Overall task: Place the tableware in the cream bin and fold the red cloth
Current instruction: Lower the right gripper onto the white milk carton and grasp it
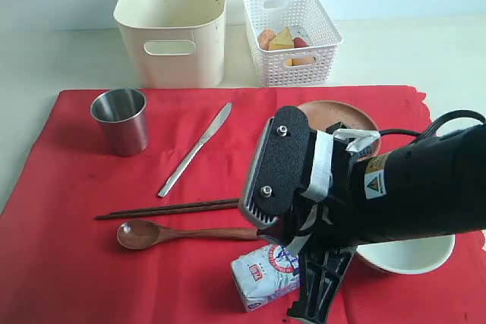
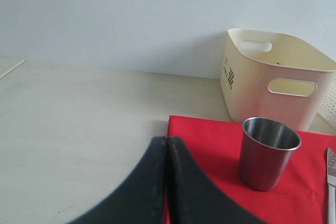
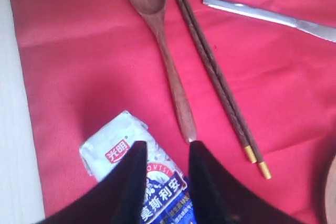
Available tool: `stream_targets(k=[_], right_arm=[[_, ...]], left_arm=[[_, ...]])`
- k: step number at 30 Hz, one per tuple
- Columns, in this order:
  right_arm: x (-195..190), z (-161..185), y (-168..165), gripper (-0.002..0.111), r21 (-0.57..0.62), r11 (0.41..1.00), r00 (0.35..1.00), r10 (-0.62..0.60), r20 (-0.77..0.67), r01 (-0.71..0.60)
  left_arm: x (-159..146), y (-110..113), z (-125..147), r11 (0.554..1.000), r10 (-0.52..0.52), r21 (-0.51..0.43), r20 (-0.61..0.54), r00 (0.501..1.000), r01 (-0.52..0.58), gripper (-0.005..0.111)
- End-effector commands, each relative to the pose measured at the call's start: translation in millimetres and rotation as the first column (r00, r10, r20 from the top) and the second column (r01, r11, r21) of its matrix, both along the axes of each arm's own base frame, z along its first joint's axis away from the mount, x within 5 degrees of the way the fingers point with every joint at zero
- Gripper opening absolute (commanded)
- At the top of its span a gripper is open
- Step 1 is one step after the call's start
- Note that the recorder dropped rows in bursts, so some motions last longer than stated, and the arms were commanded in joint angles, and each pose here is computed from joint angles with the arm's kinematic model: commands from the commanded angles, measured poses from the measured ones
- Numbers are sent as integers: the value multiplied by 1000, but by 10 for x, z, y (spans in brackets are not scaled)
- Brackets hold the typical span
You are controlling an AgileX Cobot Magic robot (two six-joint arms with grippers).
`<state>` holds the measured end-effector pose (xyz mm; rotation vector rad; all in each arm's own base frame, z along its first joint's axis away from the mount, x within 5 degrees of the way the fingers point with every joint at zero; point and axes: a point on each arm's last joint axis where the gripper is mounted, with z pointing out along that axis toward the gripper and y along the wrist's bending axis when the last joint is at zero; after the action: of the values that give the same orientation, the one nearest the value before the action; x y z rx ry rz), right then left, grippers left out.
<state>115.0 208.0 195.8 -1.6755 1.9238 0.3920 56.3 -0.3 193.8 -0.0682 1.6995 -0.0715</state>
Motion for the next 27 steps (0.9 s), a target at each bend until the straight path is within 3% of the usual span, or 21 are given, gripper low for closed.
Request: stream_targets(k=[1,3,18,22,27], right_arm=[[-6,-23,5,68,13,1000,1000,3,25,-3],[6,-134,28,76,-30,1000,1000,6,-1,-6],[126,-623,152,76,-144,989,1000,18,-2,-18],[122,-502,146,78,-104,994,1000,18,23,-15],[99,-259,113,95,-27,1000,998,16,67,-15]], left_arm=[[-4,0,6,1000,1,-5,10,1000,-1,3],[-4,0,6,1000,1,-5,10,1000,-1,3],[-4,0,6,1000,1,-5,10,1000,-1,3],[-4,0,6,1000,1,-5,10,1000,-1,3],[-4,0,6,1000,1,-5,10,1000,-1,3]])
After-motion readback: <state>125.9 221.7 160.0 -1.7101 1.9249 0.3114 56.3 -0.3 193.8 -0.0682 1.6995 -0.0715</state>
